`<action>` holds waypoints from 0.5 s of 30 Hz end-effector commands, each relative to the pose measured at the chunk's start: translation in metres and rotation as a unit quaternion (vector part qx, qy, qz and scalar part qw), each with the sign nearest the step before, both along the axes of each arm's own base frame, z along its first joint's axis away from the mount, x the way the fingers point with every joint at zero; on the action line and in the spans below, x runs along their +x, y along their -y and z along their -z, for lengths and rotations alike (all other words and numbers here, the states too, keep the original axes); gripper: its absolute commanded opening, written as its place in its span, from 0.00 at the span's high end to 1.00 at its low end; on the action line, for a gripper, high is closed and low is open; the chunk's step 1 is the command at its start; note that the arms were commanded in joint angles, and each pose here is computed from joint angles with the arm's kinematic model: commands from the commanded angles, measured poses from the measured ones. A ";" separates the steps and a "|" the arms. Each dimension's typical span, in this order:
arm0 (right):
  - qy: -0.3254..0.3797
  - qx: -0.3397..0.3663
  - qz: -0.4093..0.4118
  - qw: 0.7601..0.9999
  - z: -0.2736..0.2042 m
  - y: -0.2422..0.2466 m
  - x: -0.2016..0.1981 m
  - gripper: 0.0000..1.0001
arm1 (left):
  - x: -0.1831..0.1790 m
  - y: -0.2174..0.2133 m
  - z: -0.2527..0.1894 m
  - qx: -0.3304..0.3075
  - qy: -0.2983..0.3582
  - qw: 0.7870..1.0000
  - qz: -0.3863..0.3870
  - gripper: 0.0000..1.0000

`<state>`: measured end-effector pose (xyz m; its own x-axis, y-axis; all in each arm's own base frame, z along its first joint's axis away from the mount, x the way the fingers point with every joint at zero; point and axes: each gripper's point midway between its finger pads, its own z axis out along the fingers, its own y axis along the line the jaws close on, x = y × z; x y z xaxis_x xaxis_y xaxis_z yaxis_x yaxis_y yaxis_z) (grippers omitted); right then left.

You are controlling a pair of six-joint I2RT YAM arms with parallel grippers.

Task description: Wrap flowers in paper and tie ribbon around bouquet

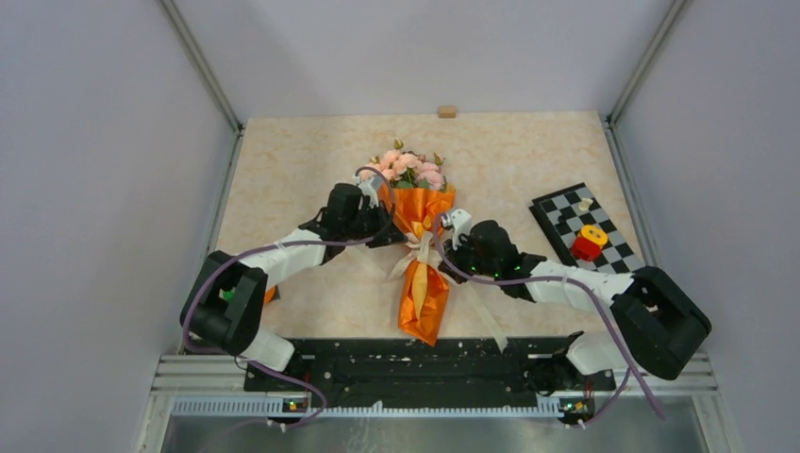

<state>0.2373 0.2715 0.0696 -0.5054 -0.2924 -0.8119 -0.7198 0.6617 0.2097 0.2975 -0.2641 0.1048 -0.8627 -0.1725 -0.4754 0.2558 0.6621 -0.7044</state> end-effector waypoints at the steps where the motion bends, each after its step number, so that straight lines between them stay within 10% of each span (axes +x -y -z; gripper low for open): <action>1: 0.017 0.011 0.024 1.000 -0.028 -0.002 0.008 1.00 | 0.020 -0.005 -0.034 0.008 0.061 0.998 -0.026 1.00; 15: -0.123 -0.008 0.081 0.989 -0.009 0.015 -0.026 1.00 | 0.074 -0.095 -0.022 0.140 0.055 0.965 -0.215 1.00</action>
